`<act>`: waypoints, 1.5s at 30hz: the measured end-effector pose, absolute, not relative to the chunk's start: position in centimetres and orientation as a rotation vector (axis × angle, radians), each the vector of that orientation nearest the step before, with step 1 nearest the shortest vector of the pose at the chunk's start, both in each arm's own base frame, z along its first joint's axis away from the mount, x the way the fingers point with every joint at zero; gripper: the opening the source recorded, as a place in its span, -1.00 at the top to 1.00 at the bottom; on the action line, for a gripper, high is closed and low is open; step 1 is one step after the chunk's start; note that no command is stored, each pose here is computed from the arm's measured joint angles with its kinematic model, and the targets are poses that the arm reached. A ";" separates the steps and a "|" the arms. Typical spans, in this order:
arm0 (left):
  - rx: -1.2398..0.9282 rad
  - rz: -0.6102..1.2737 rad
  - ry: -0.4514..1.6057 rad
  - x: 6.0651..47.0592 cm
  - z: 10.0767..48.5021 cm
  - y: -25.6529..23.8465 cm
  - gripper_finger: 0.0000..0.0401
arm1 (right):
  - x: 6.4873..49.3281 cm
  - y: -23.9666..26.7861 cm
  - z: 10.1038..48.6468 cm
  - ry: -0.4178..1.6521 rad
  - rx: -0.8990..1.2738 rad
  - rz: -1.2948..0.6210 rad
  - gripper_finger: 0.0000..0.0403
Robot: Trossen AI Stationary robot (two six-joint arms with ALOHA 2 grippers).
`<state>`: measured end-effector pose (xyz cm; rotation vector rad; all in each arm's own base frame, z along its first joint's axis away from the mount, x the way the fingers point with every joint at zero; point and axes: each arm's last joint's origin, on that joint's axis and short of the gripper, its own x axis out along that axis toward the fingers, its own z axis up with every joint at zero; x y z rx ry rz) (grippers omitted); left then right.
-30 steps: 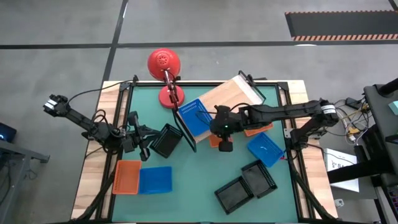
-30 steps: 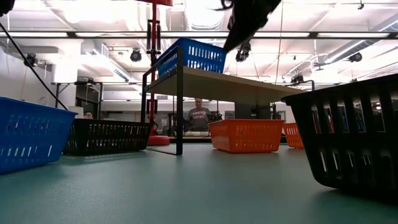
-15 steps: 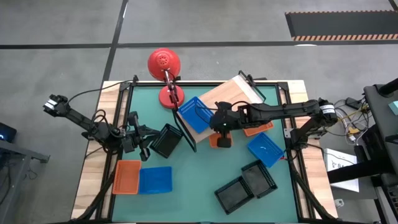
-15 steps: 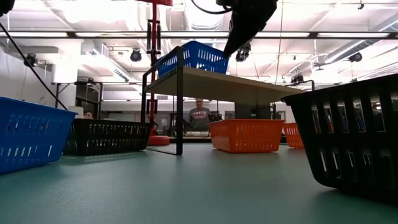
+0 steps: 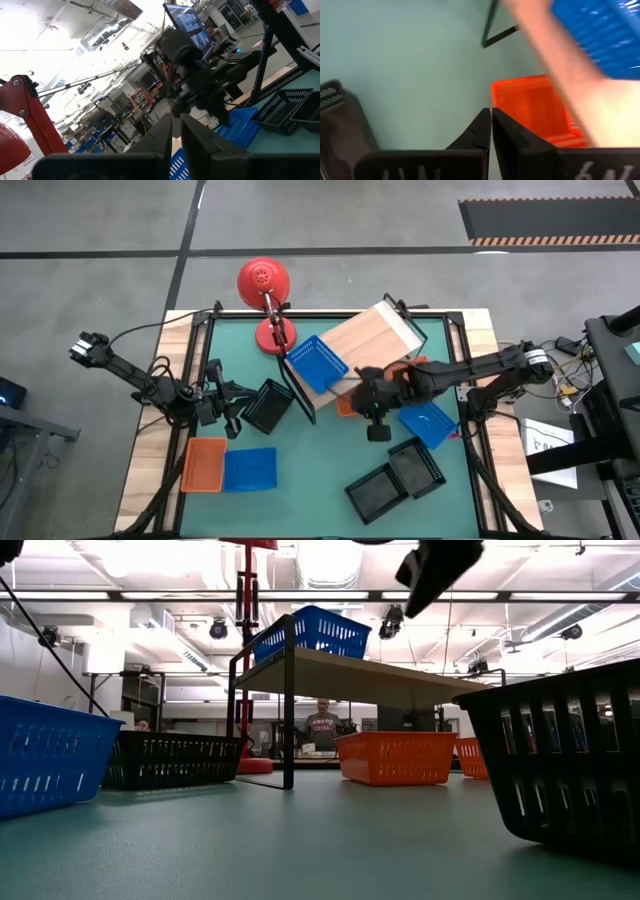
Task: Stack baskets on shelf by color
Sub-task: Put the middle orange basket on the shelf
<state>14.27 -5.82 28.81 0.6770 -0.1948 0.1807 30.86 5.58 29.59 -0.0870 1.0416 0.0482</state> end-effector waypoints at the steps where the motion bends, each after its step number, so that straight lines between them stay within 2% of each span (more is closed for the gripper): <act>1: 0.677 0.180 -0.195 14.3 28.8 -5.8 0.89 | 30.7 6.2 29.2 1.041 -0.096 0.047 0.96; 11: 0.675 0.181 -0.197 14.5 28.7 -6.0 0.89 | 29.0 9.5 24.4 1.056 -0.141 -0.025 0.96; 22: 0.669 0.180 -0.196 14.6 28.7 -6.0 0.89 | 27.3 8.9 17.6 0.776 -0.133 -0.037 0.96; 30: 0.670 0.179 -0.194 14.6 28.7 -6.0 0.89 | 27.2 8.8 17.0 0.784 -0.123 -0.073 0.95; 35: 0.670 0.179 -0.194 14.6 28.7 -6.0 0.89 | 27.8 8.9 17.4 0.781 -0.138 -0.092 0.78; 45: 0.673 0.178 -0.190 14.7 28.6 -6.0 0.89 | 28.0 8.1 17.1 0.766 -0.220 -0.236 0.25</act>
